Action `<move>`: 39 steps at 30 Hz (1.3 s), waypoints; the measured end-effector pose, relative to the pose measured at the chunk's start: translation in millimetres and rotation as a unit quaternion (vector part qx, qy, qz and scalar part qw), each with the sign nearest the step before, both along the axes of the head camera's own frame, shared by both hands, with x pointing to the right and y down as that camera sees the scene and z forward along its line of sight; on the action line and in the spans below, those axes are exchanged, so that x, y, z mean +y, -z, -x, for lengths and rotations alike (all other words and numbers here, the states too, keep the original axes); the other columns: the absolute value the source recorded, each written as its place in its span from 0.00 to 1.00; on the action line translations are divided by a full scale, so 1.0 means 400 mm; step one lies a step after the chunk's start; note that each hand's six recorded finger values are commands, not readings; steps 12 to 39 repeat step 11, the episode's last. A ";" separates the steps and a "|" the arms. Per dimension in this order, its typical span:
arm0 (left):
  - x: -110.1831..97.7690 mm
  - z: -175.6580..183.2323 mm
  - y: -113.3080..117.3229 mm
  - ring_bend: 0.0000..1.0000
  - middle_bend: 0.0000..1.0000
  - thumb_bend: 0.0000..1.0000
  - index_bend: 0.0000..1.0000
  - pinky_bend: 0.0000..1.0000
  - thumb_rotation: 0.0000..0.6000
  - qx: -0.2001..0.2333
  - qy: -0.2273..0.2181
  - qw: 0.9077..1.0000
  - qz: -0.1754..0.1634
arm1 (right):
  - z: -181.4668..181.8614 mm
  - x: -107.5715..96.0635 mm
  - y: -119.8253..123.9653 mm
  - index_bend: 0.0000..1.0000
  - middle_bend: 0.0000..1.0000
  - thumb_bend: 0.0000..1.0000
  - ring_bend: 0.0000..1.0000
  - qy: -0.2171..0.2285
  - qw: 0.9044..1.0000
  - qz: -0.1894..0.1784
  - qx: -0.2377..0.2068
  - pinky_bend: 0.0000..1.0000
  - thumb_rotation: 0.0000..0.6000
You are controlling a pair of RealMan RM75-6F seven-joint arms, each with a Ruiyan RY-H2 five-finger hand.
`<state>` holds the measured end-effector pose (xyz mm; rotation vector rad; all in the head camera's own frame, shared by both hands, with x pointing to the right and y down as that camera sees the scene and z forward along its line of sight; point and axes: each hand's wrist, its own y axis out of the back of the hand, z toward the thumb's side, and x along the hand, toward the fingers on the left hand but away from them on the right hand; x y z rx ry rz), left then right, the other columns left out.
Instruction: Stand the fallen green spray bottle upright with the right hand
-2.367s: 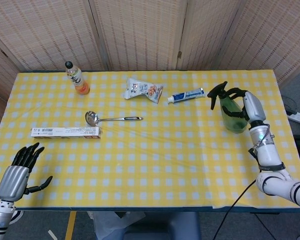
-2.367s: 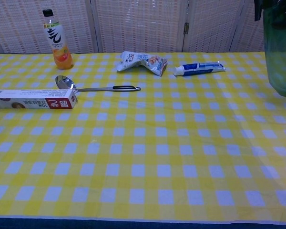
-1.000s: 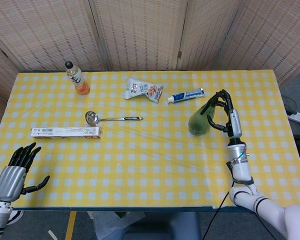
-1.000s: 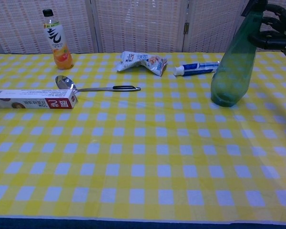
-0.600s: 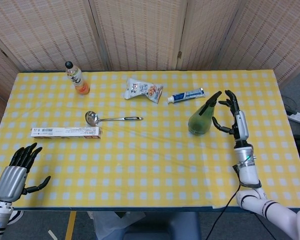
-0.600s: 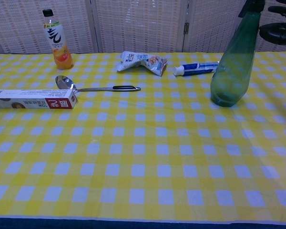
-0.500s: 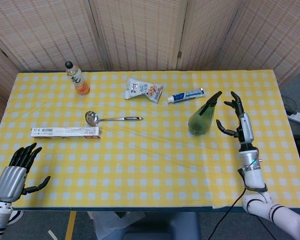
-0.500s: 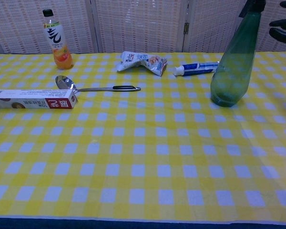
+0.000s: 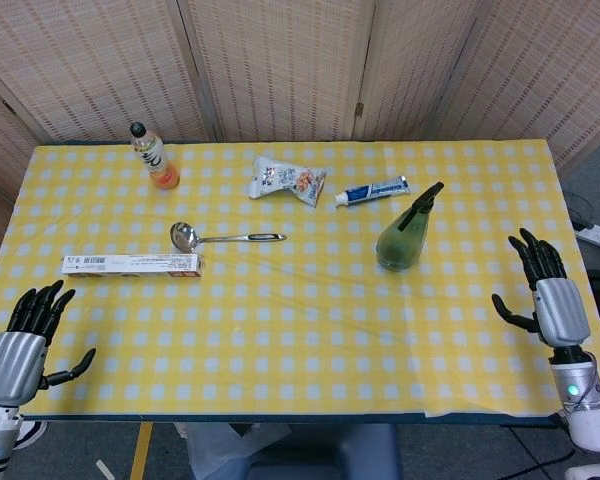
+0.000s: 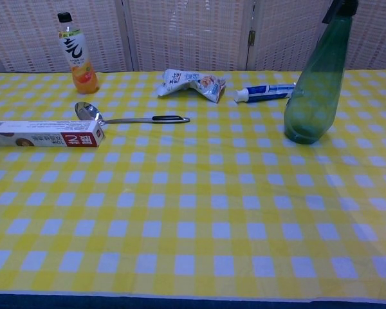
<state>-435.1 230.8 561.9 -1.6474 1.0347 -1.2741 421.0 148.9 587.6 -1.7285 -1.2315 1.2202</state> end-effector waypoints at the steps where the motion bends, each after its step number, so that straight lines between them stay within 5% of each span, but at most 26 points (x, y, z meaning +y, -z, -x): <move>1: 0.001 -0.003 0.004 0.00 0.00 0.33 0.00 0.00 0.30 0.001 -0.003 1.000 -0.006 | -0.008 0.016 0.007 0.00 0.00 0.37 0.00 0.001 0.999 0.003 0.033 0.00 1.00; 6: 0.009 -0.009 0.013 0.00 0.00 0.33 0.00 0.00 0.30 0.001 -0.012 1.000 -0.013 | -0.025 0.117 0.052 0.00 0.00 0.37 0.00 -0.003 0.984 0.033 0.178 0.00 1.00; 9: 0.017 -0.012 0.009 0.00 0.00 0.33 0.00 0.00 0.30 -0.003 -0.013 1.000 -0.005 | -0.020 0.182 0.095 0.00 0.00 0.37 0.00 -0.012 0.977 0.047 0.208 0.00 1.00; 39: 0.024 -0.012 0.002 0.00 0.00 0.33 0.00 0.00 0.30 -0.010 -0.013 1.000 0.006 | -0.019 0.203 0.115 0.00 0.00 0.37 0.00 -0.014 0.976 0.048 0.214 0.00 1.00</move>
